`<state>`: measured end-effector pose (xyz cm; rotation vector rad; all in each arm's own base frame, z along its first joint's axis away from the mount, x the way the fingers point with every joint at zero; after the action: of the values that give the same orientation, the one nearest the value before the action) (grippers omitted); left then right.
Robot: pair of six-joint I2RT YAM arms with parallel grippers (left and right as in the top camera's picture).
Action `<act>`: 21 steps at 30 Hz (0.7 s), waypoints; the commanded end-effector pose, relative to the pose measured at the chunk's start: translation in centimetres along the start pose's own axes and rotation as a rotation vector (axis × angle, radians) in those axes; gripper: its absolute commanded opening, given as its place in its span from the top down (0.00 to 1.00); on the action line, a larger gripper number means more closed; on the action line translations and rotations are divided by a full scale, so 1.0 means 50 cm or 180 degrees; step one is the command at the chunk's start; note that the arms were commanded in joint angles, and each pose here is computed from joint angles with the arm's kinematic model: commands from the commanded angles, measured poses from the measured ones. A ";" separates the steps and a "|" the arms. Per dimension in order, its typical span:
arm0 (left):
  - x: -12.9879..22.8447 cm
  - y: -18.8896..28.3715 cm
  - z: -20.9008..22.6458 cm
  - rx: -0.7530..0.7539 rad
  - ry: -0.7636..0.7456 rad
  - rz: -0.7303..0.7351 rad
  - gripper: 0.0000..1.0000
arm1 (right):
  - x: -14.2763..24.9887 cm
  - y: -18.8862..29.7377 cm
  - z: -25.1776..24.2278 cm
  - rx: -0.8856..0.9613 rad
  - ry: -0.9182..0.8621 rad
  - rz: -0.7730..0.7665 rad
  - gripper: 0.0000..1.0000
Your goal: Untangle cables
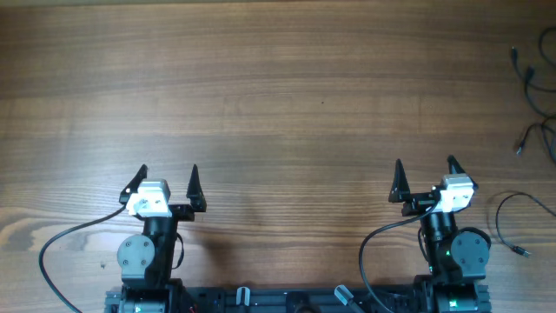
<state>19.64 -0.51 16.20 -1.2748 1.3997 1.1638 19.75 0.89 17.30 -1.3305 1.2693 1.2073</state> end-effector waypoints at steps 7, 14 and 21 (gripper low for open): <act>0.002 0.000 0.002 -0.0020 -0.0049 -0.0008 0.00 | -0.005 0.002 0.002 -0.0039 0.0058 -0.0058 0.00; 0.002 0.000 0.002 -0.0020 -0.0049 -0.0008 0.00 | -0.005 0.002 0.001 -0.0027 0.0062 -0.0057 0.00; 0.002 0.000 0.002 -0.0020 -0.0049 -0.0008 0.00 | -0.005 0.002 0.001 -0.0028 0.0058 -0.0056 0.00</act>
<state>19.64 -0.50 16.20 -1.2751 1.3995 1.1641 19.75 0.90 17.30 -1.3337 1.2718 1.2056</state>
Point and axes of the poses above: each gripper's point midway between its finger pads, its own y axis back along the fingers, its own z axis along the line the jaws close on, x = y × z, the point moved 5 cm from there along y, back along the fingers, and after that the axes turned 6 degrees about y, right-handed, at the moved point
